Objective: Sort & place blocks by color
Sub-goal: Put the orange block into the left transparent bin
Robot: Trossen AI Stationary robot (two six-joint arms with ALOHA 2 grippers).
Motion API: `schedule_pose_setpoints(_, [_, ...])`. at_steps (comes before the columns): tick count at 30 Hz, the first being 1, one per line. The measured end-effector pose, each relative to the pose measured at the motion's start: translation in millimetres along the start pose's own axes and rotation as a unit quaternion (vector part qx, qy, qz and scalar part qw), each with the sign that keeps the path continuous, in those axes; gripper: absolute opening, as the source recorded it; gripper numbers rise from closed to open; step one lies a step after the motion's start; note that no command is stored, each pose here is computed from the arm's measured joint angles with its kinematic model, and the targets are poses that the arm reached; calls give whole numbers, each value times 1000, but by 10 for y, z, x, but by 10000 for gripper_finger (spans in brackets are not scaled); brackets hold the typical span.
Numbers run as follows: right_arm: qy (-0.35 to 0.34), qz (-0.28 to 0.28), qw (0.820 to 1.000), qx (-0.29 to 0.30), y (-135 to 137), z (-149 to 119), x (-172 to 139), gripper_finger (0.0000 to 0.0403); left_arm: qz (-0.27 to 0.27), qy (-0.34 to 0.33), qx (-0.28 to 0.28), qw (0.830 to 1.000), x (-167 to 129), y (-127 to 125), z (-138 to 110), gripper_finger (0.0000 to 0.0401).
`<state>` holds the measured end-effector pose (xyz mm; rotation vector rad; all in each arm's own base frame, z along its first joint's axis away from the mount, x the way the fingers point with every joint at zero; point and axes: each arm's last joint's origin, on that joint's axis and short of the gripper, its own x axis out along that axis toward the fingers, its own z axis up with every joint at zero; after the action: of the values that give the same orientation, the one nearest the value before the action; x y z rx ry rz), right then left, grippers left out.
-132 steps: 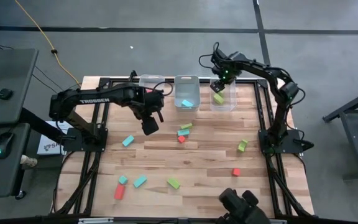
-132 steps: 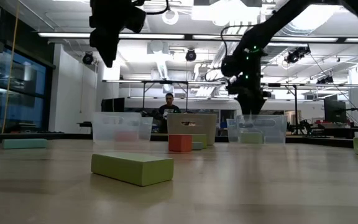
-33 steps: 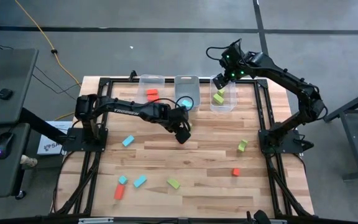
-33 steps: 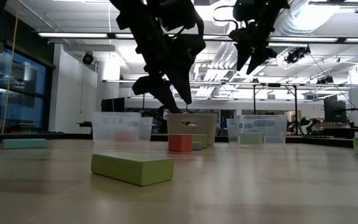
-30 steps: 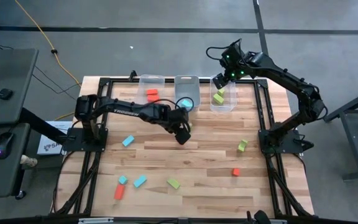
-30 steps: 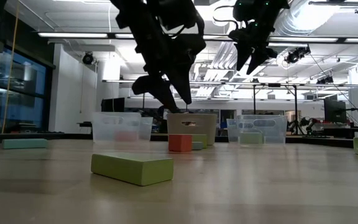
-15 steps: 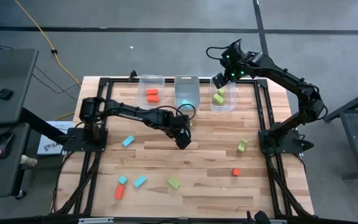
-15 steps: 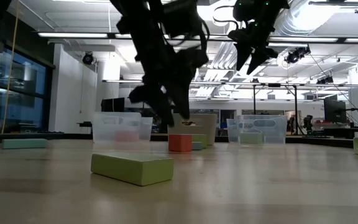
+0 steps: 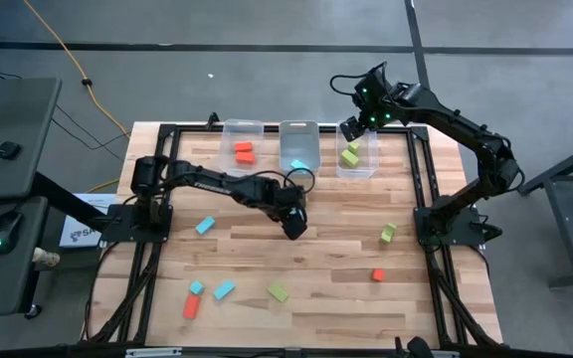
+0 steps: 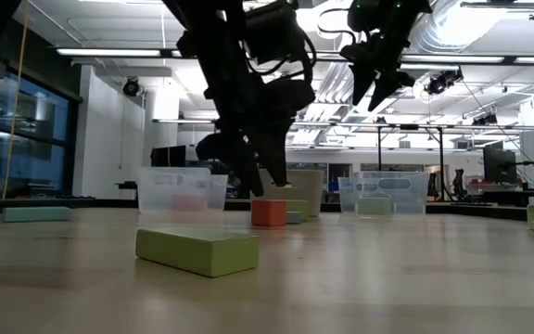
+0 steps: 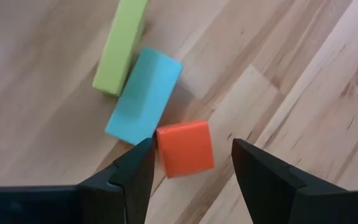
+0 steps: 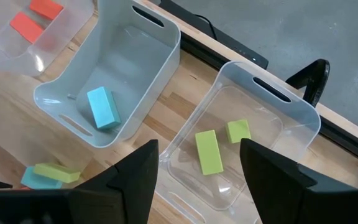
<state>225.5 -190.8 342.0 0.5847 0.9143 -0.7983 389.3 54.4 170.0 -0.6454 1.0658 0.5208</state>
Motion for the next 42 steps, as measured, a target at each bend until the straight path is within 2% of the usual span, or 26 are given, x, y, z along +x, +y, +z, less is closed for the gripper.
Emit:
schedule_pose_setpoints(11, [-3,1,1000,0,2,6,0,216,13,30,2,999,245,29,-59,193])
schedule_pose_setpoints(17, [-3,1,1000,0,2,6,0,216,23,24,12,999,247,36,-57,191])
schedule_pose_setpoints(30, [-3,1,1000,-4,2,6,0,216,23,21,50,998,237,31,-51,91])
schedule_pose_setpoints(36, [-3,1,1000,-4,2,6,0,216,27,34,72,996,200,41,-71,85])
schedule_pose_setpoints(42, [-1,5,1000,-4,4,3,0,216,32,63,95,993,14,57,-45,83])
